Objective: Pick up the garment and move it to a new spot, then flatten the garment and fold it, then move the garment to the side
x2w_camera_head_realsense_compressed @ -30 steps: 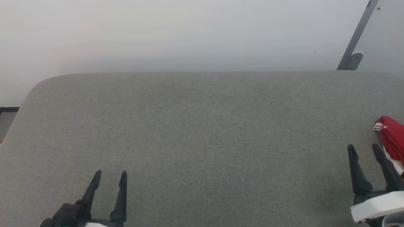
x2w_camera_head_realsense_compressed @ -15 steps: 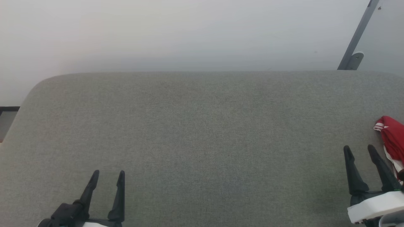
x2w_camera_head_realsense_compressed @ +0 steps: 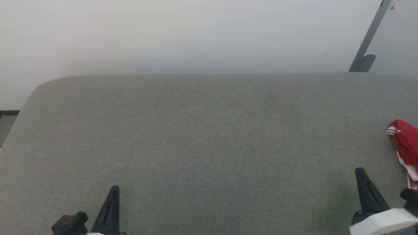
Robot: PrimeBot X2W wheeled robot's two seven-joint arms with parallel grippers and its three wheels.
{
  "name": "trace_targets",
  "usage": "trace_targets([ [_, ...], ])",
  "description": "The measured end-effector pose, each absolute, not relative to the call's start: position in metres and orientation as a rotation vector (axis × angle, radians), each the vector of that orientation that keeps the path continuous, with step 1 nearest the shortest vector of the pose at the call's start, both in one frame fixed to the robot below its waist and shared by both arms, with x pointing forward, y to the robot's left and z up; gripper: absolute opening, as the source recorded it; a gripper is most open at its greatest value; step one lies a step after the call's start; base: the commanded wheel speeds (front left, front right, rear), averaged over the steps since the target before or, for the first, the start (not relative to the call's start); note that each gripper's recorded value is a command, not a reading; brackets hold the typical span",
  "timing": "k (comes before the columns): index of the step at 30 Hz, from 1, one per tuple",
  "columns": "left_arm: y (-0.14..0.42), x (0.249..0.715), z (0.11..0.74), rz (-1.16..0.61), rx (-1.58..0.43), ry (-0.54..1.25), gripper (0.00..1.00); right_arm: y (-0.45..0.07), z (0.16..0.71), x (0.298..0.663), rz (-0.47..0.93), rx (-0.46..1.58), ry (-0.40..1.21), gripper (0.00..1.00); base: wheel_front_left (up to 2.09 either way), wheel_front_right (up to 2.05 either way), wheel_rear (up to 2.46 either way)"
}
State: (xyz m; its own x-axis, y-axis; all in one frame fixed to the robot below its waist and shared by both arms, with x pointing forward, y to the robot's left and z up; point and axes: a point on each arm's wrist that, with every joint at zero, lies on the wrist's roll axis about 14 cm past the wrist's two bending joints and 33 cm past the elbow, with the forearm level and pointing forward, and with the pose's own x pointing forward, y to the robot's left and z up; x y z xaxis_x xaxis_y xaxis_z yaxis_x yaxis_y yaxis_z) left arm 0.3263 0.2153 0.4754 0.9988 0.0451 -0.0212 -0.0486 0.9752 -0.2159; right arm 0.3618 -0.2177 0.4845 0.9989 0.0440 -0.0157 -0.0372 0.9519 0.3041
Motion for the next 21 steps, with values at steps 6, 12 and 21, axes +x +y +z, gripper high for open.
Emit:
trace_targets([
  [6,0.218,0.328,0.473,0.069,-0.326,0.029,0.00,-0.218,0.484,0.364,0.017,0.413,0.031,0.00,0.00,0.00,0.00],
  [12,0.219,0.334,0.475,0.084,-0.431,0.026,0.00,-0.219,0.482,0.365,-0.005,0.508,0.043,0.00,0.00,0.00,0.00],
  [21,0.220,0.339,0.474,0.102,-0.572,0.032,0.00,-0.219,0.482,0.368,-0.029,0.644,0.046,0.00,0.00,0.00,0.00],
])
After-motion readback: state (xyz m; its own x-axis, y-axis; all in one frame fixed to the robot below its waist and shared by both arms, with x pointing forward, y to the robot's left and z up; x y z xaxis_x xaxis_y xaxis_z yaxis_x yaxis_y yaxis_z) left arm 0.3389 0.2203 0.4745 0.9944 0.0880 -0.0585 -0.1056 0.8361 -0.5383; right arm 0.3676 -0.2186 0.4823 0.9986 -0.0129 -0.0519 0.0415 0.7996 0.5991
